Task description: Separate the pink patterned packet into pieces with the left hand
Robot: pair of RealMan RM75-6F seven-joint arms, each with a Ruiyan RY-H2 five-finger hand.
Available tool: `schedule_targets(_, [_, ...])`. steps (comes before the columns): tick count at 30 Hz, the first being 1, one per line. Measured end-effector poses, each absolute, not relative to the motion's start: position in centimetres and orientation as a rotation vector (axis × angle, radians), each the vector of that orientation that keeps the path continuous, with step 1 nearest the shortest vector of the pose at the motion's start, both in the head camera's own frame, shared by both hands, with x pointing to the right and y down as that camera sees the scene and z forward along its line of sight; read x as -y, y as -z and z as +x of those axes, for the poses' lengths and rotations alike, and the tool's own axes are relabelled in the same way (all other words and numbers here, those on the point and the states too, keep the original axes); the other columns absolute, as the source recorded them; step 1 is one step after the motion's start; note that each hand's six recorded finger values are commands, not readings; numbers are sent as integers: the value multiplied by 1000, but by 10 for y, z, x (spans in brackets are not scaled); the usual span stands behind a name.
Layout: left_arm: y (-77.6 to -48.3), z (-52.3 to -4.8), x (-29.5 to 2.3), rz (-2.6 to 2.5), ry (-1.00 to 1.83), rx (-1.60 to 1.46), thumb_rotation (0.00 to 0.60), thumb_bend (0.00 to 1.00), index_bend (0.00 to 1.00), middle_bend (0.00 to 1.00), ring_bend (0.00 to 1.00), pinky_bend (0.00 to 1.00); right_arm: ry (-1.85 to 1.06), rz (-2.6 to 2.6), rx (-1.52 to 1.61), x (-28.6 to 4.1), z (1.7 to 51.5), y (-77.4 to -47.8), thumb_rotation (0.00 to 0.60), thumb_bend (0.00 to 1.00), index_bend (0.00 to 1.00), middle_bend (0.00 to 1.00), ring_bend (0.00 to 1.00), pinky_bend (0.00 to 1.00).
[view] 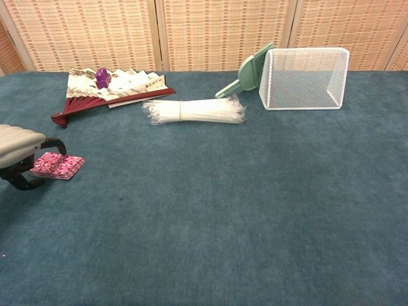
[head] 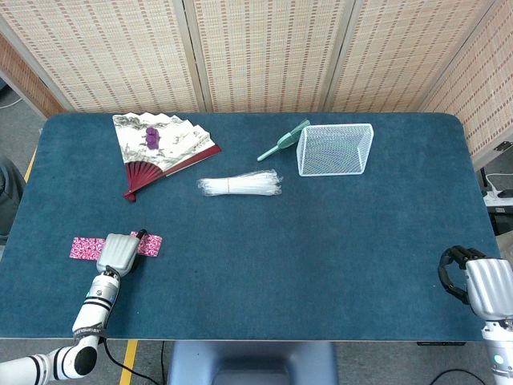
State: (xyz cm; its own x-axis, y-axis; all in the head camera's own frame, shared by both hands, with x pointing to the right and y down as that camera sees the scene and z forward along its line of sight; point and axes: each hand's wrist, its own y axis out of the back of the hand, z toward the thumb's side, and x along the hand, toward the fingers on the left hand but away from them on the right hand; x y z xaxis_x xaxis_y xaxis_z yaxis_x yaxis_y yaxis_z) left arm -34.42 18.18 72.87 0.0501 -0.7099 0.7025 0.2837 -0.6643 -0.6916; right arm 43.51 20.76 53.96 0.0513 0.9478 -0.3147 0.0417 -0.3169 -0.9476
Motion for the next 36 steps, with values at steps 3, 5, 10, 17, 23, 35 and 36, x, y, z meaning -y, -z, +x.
schedule_targets(3, [-730, -342, -182, -1599, 1708, -443, 600, 364, 209, 1000, 1000, 1000, -1384, -1501, 1042, -208, 435, -540, 600, 465, 689, 550, 576, 883])
schedule_targets(5, [-730, -341, -182, -1601, 1706, -445, 600, 363, 200, 1000, 1000, 1000, -1384, -1501, 1042, -208, 435, -539, 600, 465, 689, 550, 576, 883])
schedule_targets(10, [-730, -339, -182, -1608, 1702, -447, 600, 361, 182, 1000, 1000, 1000, -1386, -1502, 1040, -208, 435, -540, 600, 465, 688, 550, 576, 883])
schedule_targets(17, [-731, -337, -180, -1608, 1697, -450, 600, 361, 177, 1000, 1000, 1000, -1387, -1503, 1039, -208, 435, -540, 600, 464, 689, 550, 576, 883])
schedule_targets(23, [-733, -334, -179, -1613, 1692, -445, 600, 359, 213, 1000, 1000, 1000, -1389, -1502, 1040, -207, 436, -540, 600, 465, 689, 550, 576, 883])
schedule_targets(35, [-733, -332, -176, -1612, 1688, -452, 600, 359, 409, 1000, 1000, 1000, -1387, -1504, 1041, -207, 435, -540, 600, 464, 688, 550, 576, 883])
schedule_targets(36, [-732, -332, -176, -1610, 1687, -453, 600, 358, 419, 1000, 1000, 1000, -1387, -1504, 1040, -207, 435, -540, 600, 464, 688, 550, 576, 883])
